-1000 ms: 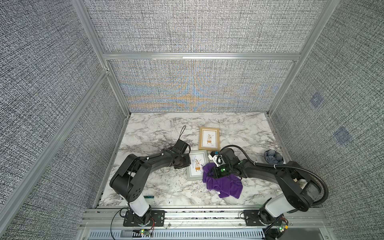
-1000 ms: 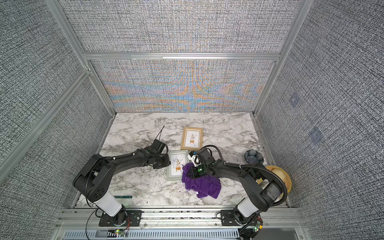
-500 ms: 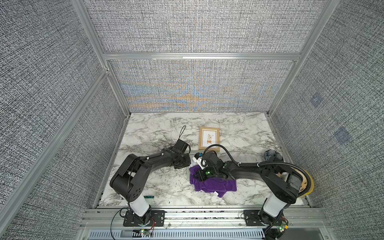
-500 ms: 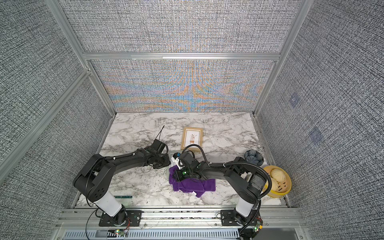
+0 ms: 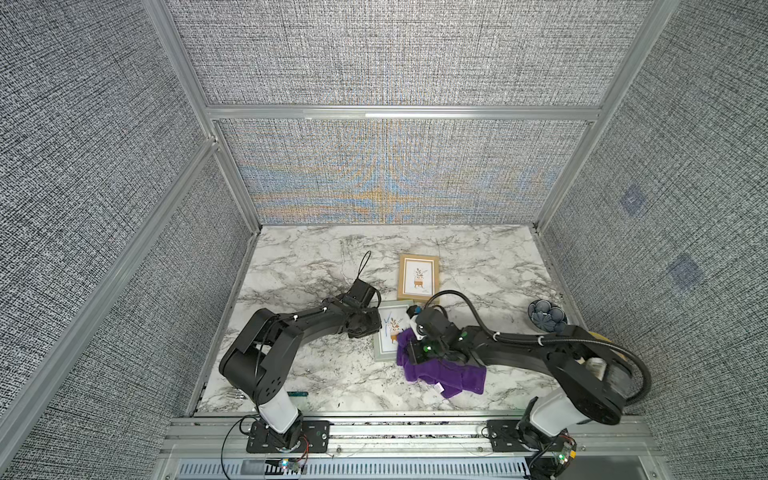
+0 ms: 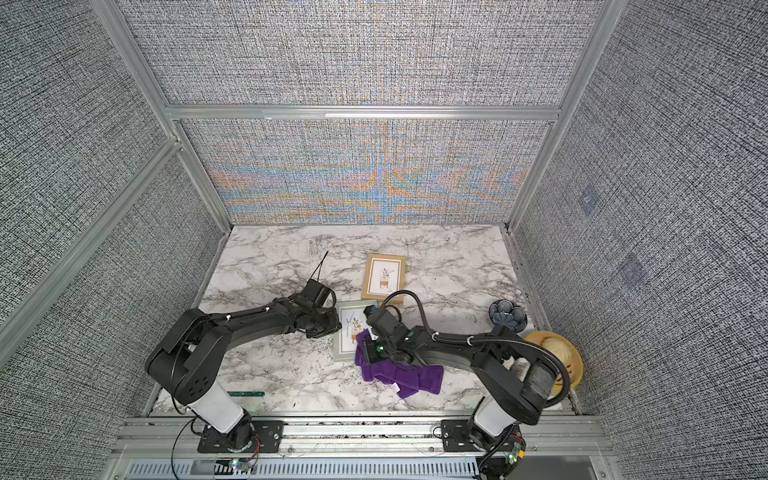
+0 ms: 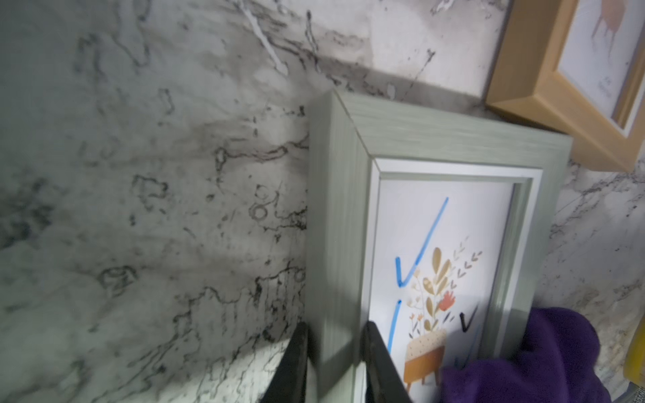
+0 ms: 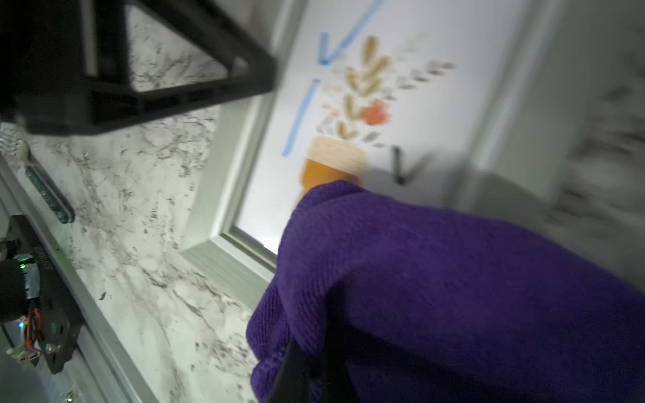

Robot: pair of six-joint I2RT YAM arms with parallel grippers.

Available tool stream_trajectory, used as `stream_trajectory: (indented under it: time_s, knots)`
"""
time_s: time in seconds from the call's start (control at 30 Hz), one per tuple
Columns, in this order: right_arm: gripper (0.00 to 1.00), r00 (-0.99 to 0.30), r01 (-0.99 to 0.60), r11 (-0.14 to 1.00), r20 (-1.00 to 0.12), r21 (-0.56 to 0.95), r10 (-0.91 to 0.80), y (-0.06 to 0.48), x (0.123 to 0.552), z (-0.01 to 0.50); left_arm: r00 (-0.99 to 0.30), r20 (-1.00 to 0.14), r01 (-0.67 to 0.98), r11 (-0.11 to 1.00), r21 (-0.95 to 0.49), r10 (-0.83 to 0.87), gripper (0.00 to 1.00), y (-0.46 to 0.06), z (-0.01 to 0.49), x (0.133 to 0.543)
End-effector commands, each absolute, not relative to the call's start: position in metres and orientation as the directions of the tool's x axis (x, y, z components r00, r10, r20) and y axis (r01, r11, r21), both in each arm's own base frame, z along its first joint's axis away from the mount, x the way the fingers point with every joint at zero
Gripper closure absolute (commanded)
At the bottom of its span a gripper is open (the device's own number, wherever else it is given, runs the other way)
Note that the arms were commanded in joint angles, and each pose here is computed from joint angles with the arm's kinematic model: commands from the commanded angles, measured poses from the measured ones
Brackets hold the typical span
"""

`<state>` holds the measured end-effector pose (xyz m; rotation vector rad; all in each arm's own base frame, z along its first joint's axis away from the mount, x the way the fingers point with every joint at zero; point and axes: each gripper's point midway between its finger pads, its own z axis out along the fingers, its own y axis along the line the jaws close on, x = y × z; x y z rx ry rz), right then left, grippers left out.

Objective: Wipe the picture frame with a cloth
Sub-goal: Wipe the dirt from the picture frame.

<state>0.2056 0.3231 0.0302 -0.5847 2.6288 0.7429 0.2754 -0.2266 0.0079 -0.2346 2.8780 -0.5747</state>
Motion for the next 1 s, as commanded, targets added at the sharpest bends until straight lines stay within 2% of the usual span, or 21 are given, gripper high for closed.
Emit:
stream_trajectory:
  time_s: [0.0, 0.07, 0.17, 0.37, 0.47, 0.57, 0.7, 0.8, 0.9, 0.97]
  knots:
    - [1.00, -0.866, -0.500, 0.763, -0.264, 0.411, -0.425, 0.332, 0.163, 0.001, -0.975, -0.053, -0.204, 0.963, -0.176, -0.216, 1.00, -0.182, -0.026, 0.239]
    - [1.00, -0.864, -0.503, 0.757, -0.258, 0.418, -0.432, 0.344, 0.163, 0.001, -0.974, -0.052, -0.206, 0.962, -0.179, -0.219, 1.00, -0.182, -0.027, 0.238]
    - [1.00, -0.892, -0.451, 0.793, -0.250, 0.410, -0.378, 0.327, 0.170, -0.002, -0.975, -0.052, -0.203, 0.962, -0.181, -0.215, 1.00, -0.182, -0.027, 0.238]
    - [1.00, -0.959, -0.258, 0.923, -0.188, 0.286, -0.210, 0.219, 0.171, -0.024, -0.976, -0.057, -0.198, 0.965, -0.172, -0.210, 1.00, -0.180, -0.026, 0.237]
    - [1.00, -0.962, -0.230, 0.944, -0.203, 0.238, -0.183, 0.190, 0.176, -0.019, -0.977, -0.056, -0.195, 0.966, -0.168, -0.207, 1.00, -0.179, -0.027, 0.238]
    - [1.00, -0.952, -0.260, 0.924, -0.235, 0.279, -0.197, 0.207, 0.186, -0.009, -0.977, -0.051, -0.196, 0.966, -0.169, -0.207, 1.00, -0.180, -0.028, 0.237]
    - [1.00, -0.925, -0.368, 0.858, -0.238, 0.360, -0.297, 0.268, 0.179, -0.006, -0.977, -0.050, -0.195, 0.966, -0.169, -0.206, 1.00, -0.181, -0.027, 0.238]
    - [1.00, -0.926, -0.376, 0.800, -0.219, 0.468, -0.307, 0.306, 0.172, -0.006, -0.977, -0.054, -0.194, 0.965, -0.174, -0.206, 1.00, -0.181, -0.026, 0.239]
    - [1.00, -0.926, -0.376, 0.789, -0.220, 0.485, -0.306, 0.312, 0.171, -0.002, -0.977, -0.051, -0.194, 0.966, -0.172, -0.205, 1.00, -0.181, -0.026, 0.237]
    - [1.00, -0.933, -0.356, 0.813, -0.217, 0.461, -0.286, 0.296, 0.172, -0.004, -0.978, -0.051, -0.190, 0.967, -0.168, -0.201, 1.00, -0.180, -0.026, 0.237]
